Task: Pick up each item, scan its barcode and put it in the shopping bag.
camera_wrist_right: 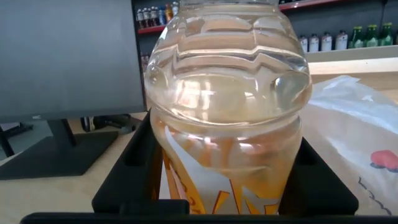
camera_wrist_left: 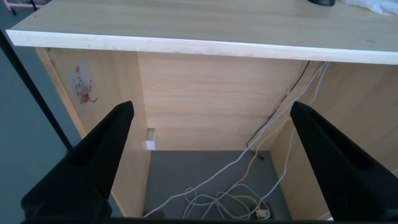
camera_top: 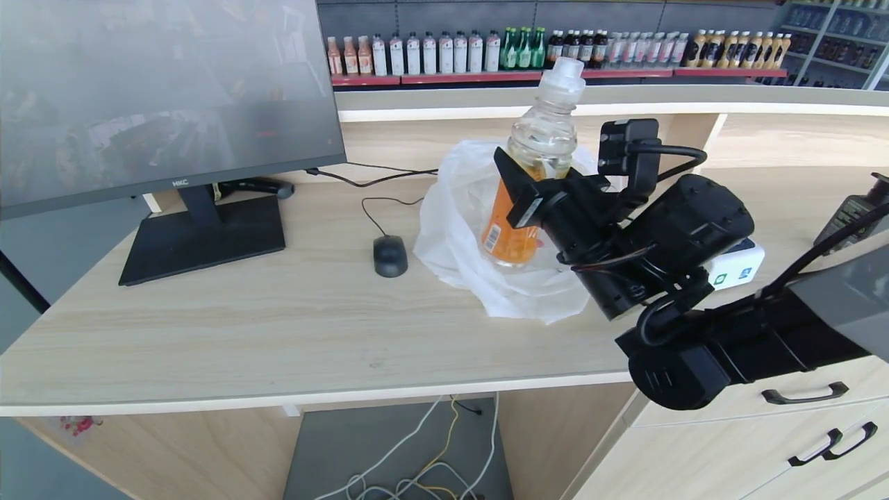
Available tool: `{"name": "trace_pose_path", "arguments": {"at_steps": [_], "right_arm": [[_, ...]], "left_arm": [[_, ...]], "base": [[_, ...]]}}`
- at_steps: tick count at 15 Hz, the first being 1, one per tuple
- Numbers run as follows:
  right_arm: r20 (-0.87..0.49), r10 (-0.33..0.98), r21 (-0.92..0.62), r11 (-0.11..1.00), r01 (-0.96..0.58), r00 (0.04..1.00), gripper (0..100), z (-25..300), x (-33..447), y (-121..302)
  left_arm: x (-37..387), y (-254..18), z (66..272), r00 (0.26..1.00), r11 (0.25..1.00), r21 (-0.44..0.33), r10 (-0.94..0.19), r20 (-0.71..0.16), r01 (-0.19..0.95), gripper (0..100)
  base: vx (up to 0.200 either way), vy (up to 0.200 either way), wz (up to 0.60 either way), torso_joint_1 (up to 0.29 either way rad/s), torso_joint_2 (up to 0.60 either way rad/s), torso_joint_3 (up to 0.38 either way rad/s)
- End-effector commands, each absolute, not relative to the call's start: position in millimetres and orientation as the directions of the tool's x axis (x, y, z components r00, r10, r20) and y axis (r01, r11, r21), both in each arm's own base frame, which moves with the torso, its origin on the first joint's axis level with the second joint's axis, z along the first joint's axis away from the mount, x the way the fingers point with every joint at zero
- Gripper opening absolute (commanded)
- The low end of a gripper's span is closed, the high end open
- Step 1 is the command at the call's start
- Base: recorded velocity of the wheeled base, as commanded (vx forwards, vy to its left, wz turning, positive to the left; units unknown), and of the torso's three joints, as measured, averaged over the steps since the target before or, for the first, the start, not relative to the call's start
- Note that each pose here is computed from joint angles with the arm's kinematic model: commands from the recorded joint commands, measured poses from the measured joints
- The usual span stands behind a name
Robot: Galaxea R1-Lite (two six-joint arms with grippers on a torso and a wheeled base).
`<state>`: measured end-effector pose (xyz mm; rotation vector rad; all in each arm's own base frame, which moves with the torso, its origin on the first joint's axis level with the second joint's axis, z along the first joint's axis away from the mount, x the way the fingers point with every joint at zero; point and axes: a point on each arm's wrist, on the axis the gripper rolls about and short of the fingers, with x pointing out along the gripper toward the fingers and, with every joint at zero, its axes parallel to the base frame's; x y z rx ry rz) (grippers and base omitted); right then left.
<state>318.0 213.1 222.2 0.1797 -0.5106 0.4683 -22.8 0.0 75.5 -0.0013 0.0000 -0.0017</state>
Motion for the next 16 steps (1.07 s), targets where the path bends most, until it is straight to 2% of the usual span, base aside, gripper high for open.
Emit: {"name": "trace_pose_path", "arguments": {"at_steps": [1, 16], "right_arm": [[0.509, 0.382, 0.050, 0.882, -0.469, 0.771, 0, 217, 328, 218], [0.490, 0.362, 0.036, 0.901, -0.433, 0.793, 0, 186, 367, 226]], "left_arm": [[-23, 0, 75, 1.000, 1.000, -0.002, -0.002, 0.000, 0.002, 100], [-23, 0, 75, 1.000, 1.000, -0.002, -0.002, 0.000, 0.002, 100]], "base": [[0.000, 0.000, 0.00, 0.000, 0.00, 0.000], [0.000, 0.000, 0.00, 0.000, 0.00, 0.000]]}}
